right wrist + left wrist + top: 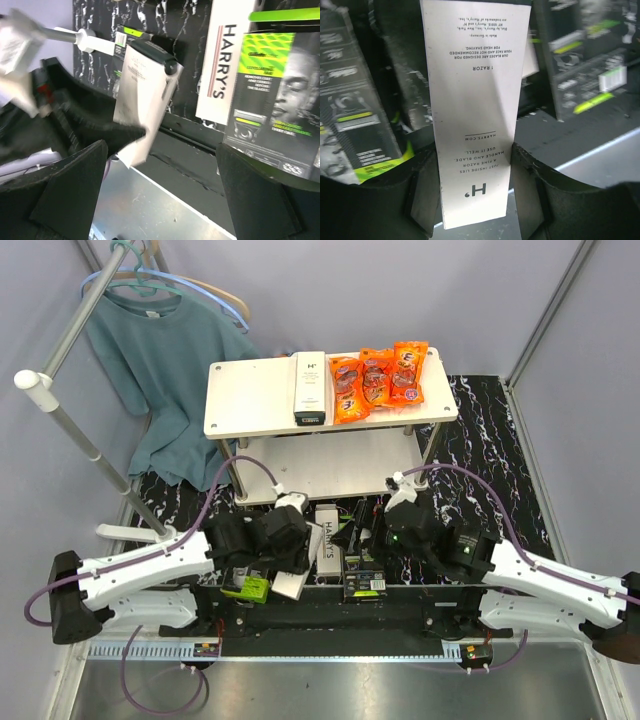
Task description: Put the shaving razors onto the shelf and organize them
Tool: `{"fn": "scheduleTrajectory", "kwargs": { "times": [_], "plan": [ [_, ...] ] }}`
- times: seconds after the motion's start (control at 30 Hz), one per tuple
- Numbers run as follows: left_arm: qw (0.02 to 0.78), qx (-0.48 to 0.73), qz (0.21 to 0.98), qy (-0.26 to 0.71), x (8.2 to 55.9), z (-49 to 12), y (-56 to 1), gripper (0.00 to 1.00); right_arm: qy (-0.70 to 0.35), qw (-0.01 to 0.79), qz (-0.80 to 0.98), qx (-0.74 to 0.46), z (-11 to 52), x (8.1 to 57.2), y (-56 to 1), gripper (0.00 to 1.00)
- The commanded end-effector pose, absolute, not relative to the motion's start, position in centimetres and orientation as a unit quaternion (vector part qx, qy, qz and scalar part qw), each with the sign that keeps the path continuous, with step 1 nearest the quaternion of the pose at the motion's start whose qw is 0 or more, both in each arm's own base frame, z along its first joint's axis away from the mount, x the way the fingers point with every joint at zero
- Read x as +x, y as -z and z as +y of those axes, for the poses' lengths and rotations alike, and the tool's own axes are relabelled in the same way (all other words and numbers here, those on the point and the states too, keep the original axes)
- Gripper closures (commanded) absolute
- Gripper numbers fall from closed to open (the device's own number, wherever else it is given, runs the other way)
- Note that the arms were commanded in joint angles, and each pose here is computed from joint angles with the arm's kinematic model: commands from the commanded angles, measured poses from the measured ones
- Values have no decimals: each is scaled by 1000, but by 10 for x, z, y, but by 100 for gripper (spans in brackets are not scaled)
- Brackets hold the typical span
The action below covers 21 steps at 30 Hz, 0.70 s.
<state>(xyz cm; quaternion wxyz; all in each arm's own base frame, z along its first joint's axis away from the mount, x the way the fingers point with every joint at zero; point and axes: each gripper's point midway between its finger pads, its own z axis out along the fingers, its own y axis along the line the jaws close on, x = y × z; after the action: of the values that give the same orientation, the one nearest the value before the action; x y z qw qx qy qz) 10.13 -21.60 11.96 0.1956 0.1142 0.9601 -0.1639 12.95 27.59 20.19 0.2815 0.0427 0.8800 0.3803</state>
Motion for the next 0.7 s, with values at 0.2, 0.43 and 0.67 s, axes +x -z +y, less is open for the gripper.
{"fn": "scheduleTrajectory", "kwargs": {
  "times": [0.2, 0.43, 0.67],
  "plan": [
    [261, 140, 925, 237, 100, -282, -185, 80, -445, 263, 855, 44, 297, 122, -205, 0],
    [282, 145, 912, 260, 102, -295, -208, 79, -452, 248, 855, 59, 296, 118, -197, 0],
    [285, 169, 888, 318, 95, -310, -234, 77, -466, 260, 842, 78, 289, 121, -199, 2]
  ]
}}
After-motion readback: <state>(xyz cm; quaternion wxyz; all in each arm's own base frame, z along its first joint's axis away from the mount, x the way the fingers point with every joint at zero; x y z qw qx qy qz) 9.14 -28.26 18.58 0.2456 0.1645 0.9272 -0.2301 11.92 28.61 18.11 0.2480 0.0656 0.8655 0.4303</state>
